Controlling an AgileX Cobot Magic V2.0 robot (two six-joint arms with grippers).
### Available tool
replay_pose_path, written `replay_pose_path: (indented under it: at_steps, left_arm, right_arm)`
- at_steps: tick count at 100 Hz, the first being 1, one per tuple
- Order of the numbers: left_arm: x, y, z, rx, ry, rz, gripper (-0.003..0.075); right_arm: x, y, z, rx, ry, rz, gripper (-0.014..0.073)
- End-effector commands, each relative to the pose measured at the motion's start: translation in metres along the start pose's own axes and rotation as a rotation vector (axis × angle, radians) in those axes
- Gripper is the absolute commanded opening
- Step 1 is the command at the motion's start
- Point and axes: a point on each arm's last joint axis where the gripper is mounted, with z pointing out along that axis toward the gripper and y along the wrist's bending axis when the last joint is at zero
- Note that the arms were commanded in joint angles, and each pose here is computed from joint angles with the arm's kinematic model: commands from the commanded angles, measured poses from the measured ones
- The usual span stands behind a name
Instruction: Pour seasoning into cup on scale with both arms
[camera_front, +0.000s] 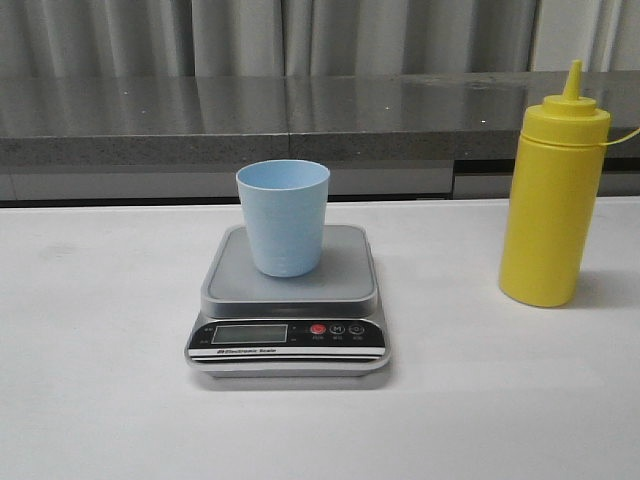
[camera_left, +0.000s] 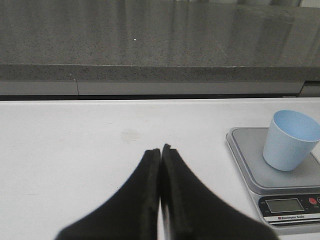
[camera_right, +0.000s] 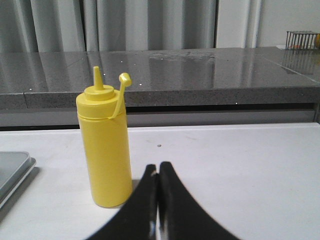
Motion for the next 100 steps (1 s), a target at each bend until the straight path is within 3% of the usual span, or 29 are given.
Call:
replay_pose_path:
  at_steps: [1, 78, 100]
  left_arm:
    - [-0.014, -0.001, -0.002, 0.008, -0.094, -0.009, -0.002]
    - [-0.014, -0.001, -0.002, 0.008, -0.094, -0.009, -0.002]
    - [0.001, 0.0, 0.005, 0.004, -0.058, -0.009, -0.002]
  right_arm:
    - [-0.014, 0.001, -0.003, -0.007, -0.117, -0.023, -0.0068]
    - [-0.014, 0.001, -0.003, -0.007, -0.117, -0.023, -0.0068]
    - [-0.014, 0.001, -0.003, -0.007, -0.117, -0.023, -0.0068]
